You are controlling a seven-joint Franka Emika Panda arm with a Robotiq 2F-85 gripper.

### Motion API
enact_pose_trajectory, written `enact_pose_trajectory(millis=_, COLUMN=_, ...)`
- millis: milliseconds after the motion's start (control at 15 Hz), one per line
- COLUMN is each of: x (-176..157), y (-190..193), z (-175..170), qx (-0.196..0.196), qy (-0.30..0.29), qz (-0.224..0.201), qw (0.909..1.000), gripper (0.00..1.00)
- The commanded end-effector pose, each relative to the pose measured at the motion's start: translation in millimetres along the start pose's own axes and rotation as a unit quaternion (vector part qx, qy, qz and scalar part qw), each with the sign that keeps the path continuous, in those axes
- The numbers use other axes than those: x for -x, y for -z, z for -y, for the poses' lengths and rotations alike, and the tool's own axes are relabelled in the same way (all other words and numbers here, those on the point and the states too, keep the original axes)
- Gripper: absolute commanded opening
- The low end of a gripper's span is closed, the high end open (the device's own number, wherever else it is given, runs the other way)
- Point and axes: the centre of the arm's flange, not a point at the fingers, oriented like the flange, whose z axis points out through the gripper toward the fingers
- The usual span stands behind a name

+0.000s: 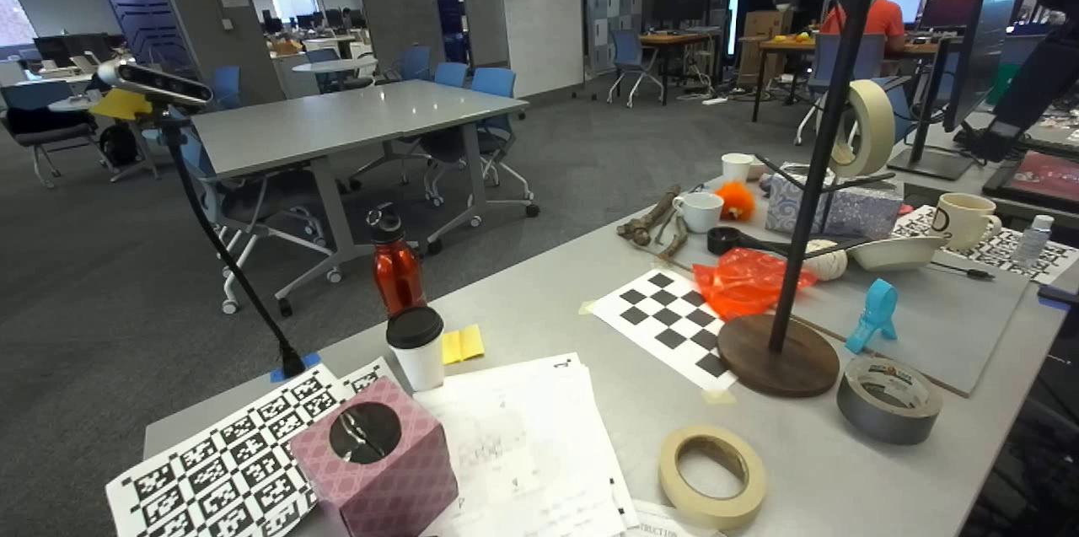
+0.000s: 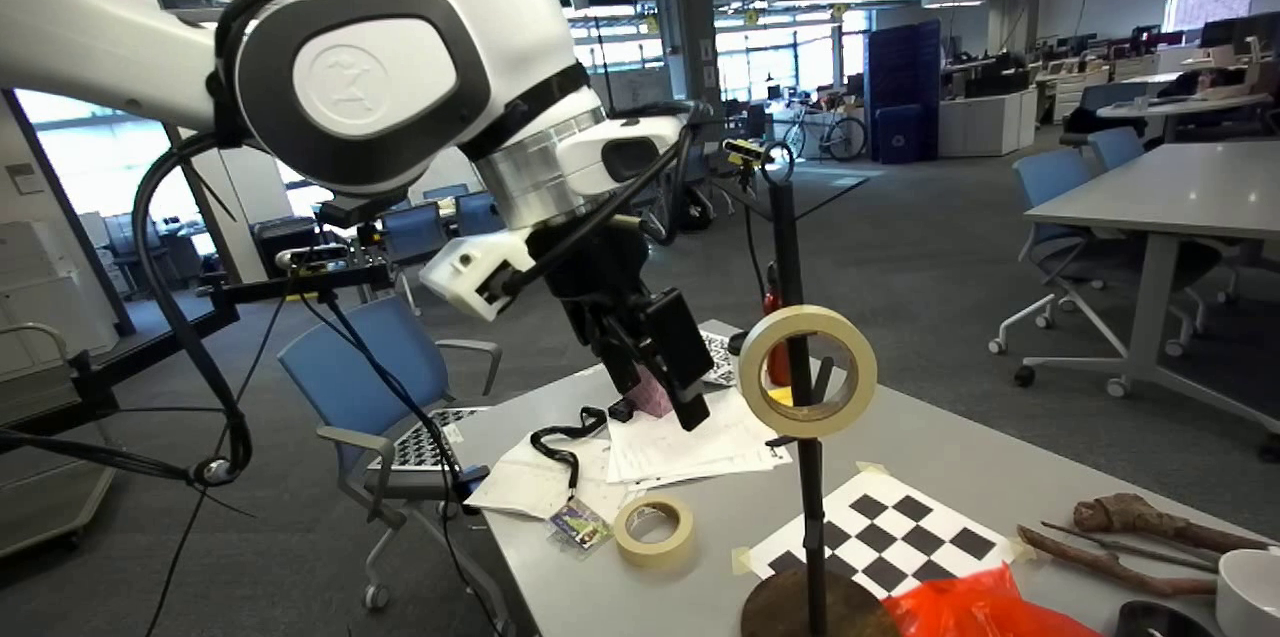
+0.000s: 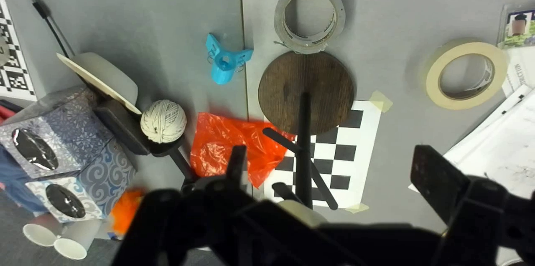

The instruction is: Put the masking tape on the rack.

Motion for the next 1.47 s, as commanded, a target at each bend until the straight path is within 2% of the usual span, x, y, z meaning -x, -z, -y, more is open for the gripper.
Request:
enact_pose_trajectory(millis=0, x=30, y=25, z=15, qx=0.021, qy=0.003, qz=-0.028, qw=0.9994, gripper=1.0)
enact_pose_trajectory(millis=400, x=45, y=52, z=33, qx=0.028, qy=0.013, qz=-0.068, qw=0.9972, gripper=1.0)
enact_pose_trajectory(millis=733, x=45, y=66, z=47, qx=0.033, qy=0.011, qz=-0.095, qw=0.9948, gripper=1.0)
enact_pose_trajectory(millis=800, x=44, y=67, z=49, qx=0.033, qy=0.009, qz=-0.098, qw=0.9946, gripper=1.0)
enact_pose_trajectory(millis=867, x=35, y=64, z=44, qx=0.021, qy=0.016, qz=-0.082, qw=0.9963, gripper=1.0)
enact_pose_trajectory(millis=1400, x=37, y=65, z=48, qx=0.021, qy=0.014, qz=-0.084, qw=0.9962, gripper=1.0)
